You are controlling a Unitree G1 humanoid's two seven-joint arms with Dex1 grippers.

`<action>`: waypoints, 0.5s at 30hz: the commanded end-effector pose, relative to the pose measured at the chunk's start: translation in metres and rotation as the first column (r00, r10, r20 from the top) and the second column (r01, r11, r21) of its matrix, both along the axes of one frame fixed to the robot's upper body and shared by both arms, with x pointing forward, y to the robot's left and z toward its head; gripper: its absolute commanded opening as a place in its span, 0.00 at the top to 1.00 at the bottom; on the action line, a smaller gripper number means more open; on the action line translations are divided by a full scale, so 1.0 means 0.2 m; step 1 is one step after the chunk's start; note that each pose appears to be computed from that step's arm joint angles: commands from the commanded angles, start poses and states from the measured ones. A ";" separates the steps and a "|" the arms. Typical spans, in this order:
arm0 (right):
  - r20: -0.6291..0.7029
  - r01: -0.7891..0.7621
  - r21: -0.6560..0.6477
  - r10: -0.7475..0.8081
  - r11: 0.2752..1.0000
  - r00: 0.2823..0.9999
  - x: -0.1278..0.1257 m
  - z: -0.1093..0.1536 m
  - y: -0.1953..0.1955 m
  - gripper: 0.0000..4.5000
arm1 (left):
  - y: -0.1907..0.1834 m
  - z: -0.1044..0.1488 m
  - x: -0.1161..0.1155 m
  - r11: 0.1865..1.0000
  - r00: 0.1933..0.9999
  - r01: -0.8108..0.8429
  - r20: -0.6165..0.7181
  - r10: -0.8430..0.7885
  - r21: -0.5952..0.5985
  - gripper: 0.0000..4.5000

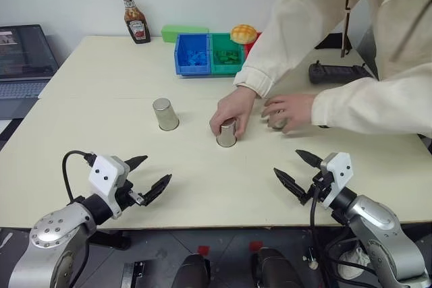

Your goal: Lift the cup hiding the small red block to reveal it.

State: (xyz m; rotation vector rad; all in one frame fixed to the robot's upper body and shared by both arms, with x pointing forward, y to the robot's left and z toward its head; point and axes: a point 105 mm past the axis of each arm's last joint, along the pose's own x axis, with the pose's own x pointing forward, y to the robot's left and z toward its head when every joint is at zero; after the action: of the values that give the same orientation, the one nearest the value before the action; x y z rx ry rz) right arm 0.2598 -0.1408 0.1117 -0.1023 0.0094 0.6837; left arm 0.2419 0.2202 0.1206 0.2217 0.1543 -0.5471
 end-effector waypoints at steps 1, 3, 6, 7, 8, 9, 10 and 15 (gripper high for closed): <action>0.039 -0.005 -0.001 0.005 1.000 0.999 -0.01 0.04 0.00 0.00 | -0.04 0.07 0.00 0.999 0.999 0.029 0.042 -0.030 0.016 0.00; 0.038 -0.004 -0.001 0.004 1.000 0.999 -0.01 0.03 0.00 0.00 | -0.04 0.07 0.00 0.999 0.999 0.030 0.042 -0.031 0.017 0.00; 0.038 -0.003 0.000 0.003 1.000 0.999 -0.01 0.03 0.00 0.00 | -0.04 0.07 0.00 0.999 0.999 0.031 0.042 -0.032 0.020 0.00; 0.038 -0.002 0.000 0.002 1.000 0.999 -0.01 0.03 0.00 0.00 | -0.05 0.07 0.00 0.999 0.999 0.031 0.042 -0.032 0.020 0.00; 0.038 -0.002 0.001 0.002 1.000 0.999 -0.01 0.03 0.00 0.00 | -0.05 0.07 0.01 0.999 0.999 0.032 0.041 -0.033 0.020 0.00; 0.038 -0.002 0.001 0.002 1.000 0.999 -0.01 0.03 0.00 0.00 | -0.04 0.07 0.01 0.999 0.999 0.032 0.041 -0.033 0.020 0.00; 0.038 -0.002 0.001 0.002 1.000 0.999 -0.01 0.03 0.00 0.00 | -0.04 0.07 0.01 0.999 0.999 0.032 0.041 -0.033 0.020 0.00; 0.038 -0.002 0.003 0.002 1.000 0.999 -0.01 0.03 0.01 0.00 | -0.04 0.07 0.00 0.999 0.999 0.034 0.038 -0.035 0.021 0.00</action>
State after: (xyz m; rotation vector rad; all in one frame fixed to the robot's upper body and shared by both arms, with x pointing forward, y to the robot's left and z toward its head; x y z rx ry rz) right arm 0.2591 -0.1405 0.1104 -0.1030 0.0069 0.6806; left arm 0.2438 0.2159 0.1248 0.2338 0.1542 -0.5559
